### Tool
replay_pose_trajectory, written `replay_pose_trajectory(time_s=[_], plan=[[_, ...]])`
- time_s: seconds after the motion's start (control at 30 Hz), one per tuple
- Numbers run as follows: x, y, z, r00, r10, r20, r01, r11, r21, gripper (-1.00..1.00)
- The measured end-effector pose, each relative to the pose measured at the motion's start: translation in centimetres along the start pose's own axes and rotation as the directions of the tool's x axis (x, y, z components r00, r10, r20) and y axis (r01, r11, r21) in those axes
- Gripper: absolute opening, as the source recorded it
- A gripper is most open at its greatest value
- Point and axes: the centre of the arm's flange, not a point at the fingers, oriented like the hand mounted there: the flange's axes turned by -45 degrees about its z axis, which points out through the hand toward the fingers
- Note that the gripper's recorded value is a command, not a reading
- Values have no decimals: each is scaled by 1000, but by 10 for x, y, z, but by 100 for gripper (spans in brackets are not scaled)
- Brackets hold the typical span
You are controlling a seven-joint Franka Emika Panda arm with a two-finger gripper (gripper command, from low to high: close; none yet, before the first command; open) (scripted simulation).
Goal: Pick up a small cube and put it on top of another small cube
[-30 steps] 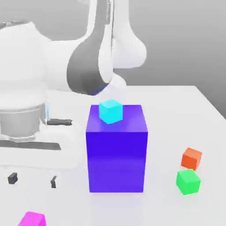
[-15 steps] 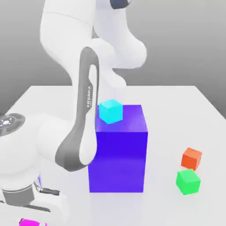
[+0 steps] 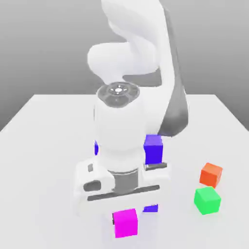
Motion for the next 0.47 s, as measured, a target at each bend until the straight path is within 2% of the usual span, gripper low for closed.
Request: replay_pose_trajectory(time_s=[0.1, 0.2, 0.37, 0.4, 0.47], plan=[[-11, -89, -7, 977, -212, 4, 212, 977, -7, -100], [-42, -196, -10, 882, -472, 11, 472, 881, -23, -100], [-47, -191, 39, 880, -476, 12, 476, 879, -30, -100], [-48, -191, 47, 879, -476, 12, 476, 879, -30, 100], [-48, -191, 47, 879, -476, 12, 476, 879, -30, 100]])
